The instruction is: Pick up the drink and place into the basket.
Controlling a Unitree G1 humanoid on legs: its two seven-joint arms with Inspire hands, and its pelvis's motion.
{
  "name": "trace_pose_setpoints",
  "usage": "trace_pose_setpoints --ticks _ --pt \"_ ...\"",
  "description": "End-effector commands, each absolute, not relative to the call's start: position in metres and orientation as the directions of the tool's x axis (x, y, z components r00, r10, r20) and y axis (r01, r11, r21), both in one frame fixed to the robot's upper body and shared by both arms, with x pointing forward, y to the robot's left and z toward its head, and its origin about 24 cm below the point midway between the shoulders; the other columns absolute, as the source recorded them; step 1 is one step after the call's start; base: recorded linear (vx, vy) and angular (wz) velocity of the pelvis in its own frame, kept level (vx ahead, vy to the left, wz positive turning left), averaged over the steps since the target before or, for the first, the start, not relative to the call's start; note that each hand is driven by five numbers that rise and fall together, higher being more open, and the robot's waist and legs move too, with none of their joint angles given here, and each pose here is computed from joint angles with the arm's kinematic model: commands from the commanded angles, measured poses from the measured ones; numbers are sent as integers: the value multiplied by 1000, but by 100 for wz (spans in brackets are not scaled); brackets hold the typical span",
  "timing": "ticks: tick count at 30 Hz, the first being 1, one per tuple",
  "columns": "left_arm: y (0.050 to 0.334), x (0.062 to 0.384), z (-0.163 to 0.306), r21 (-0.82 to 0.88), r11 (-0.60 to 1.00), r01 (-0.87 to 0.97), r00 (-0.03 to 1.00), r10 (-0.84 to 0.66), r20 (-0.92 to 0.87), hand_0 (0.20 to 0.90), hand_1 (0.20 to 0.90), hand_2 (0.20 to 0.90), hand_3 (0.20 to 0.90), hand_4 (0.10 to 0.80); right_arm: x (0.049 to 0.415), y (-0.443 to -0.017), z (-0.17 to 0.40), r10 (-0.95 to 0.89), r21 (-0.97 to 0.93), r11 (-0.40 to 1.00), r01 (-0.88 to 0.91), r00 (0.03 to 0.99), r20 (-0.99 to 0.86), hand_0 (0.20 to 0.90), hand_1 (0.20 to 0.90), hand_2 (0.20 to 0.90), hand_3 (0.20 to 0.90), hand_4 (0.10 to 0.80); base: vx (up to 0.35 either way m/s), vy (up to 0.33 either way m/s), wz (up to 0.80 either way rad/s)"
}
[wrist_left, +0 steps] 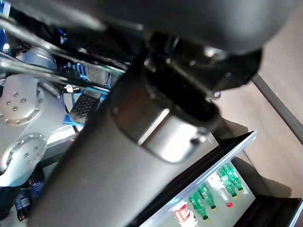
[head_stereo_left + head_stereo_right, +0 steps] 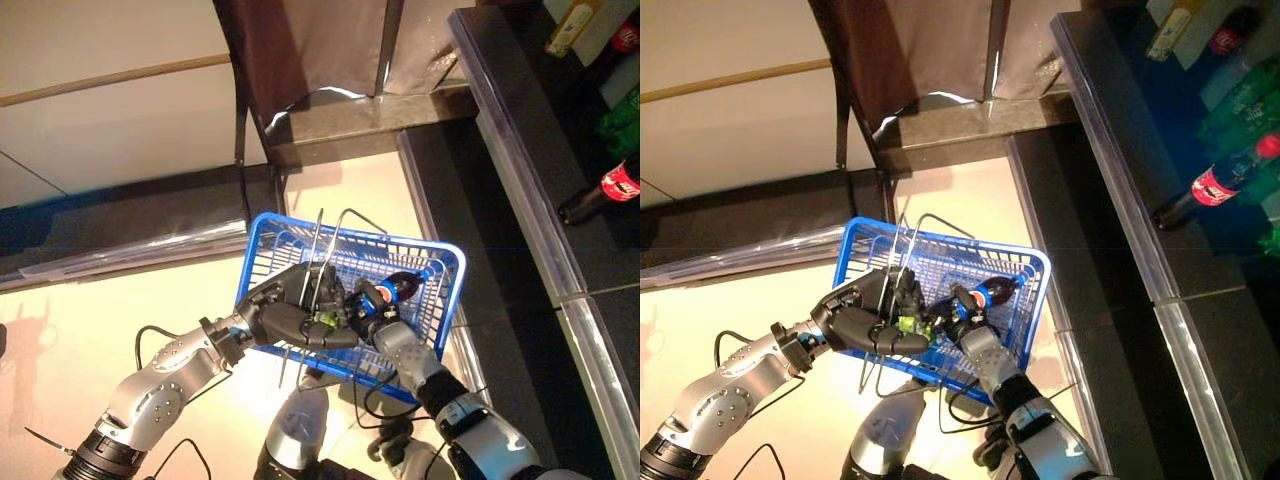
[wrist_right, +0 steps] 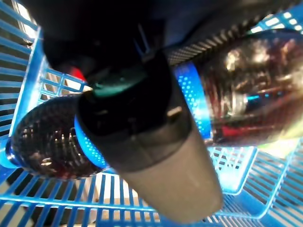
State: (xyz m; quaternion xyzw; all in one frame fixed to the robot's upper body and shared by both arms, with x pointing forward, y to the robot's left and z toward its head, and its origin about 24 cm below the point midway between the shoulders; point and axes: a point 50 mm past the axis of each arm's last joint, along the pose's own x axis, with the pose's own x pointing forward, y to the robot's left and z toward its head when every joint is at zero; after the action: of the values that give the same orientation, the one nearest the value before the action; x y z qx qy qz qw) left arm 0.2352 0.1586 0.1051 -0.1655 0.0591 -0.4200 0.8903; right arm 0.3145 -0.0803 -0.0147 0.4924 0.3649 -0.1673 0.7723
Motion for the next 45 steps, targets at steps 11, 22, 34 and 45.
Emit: trace_pose_setpoints --ticks 11,22,34,45 --pt "121 208 214 -90 242 966 246 -756 607 300 300 300 200 100 341 -90 20 59 673 576 463 798 -599 900 900 900 900 800 0 0 0" --pt "140 214 210 -120 391 913 378 -696 610 300 300 300 200 100 318 -81 62 135 724 673 149 938 -318 900 900 900 900 800 -25 -9 -3" --pt "177 212 193 -201 593 780 567 -533 628 300 300 300 200 100 243 -119 114 388 599 724 -342 920 56 900 900 900 900 800 -52 27 -17" --pt "199 210 170 -291 708 643 719 -427 549 300 300 300 200 100 214 -135 146 563 395 666 -633 774 291 900 900 900 900 800 -4 5 -14"
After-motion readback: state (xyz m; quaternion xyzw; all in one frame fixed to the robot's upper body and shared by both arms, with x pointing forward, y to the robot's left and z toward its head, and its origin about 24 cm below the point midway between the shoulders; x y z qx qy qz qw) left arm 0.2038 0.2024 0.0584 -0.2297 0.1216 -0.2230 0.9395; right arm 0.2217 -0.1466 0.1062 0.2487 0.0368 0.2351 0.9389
